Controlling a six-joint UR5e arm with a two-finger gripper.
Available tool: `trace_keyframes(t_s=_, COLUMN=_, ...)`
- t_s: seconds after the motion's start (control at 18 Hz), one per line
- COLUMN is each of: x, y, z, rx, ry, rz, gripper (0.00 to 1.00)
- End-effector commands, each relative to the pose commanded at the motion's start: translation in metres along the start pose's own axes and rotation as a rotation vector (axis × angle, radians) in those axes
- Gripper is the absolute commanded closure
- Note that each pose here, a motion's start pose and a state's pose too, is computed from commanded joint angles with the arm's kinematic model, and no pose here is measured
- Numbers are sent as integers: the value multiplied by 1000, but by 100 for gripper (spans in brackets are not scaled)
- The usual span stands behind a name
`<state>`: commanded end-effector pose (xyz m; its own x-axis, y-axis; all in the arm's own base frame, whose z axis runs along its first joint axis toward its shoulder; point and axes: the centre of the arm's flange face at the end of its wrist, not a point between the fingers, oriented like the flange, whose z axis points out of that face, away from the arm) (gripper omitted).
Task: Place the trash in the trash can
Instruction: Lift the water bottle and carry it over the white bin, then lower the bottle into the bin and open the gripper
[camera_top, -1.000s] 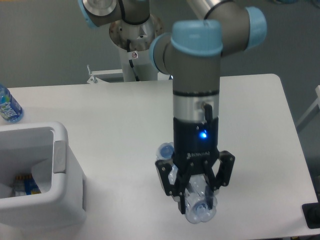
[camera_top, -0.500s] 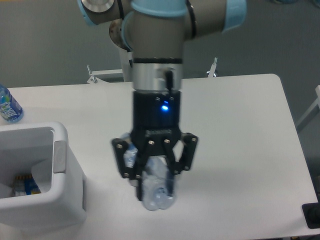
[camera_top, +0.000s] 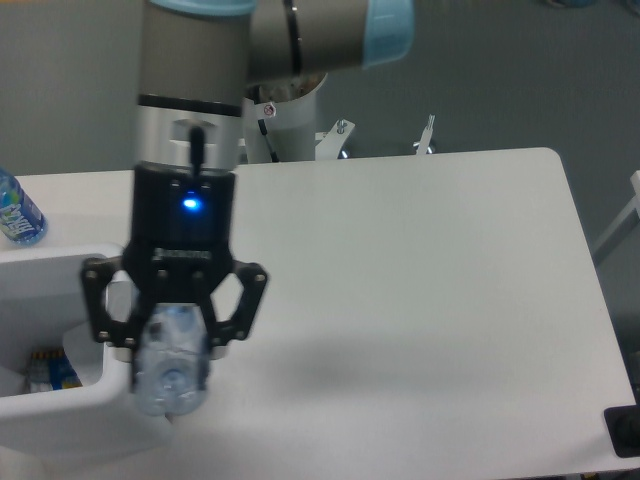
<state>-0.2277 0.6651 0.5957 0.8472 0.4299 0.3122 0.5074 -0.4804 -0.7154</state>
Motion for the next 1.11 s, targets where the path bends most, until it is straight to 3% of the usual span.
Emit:
trace_keyframes(t_s=0.44, x=42, y=20, z=17, rx=-36, ry=46, rz=41, gripper=45)
trace_keyframes(t_s=0.83, x=69, y=44, z=64, rx=-99, ry=80, rz=78, gripper=44)
trace_keyframes(t_s=0.94, x=72, y=48, z=68, rx=-109, ry=82, rz=80, gripper=33)
trace_keyframes(t_s=1.06, x=70, y=54, z=75, rx=-122, ry=79, rz=79, gripper=9)
trace_keyframes(t_s=1.11, x=70, y=54, z=75, rx=-123, ry=79, rz=79, gripper=4)
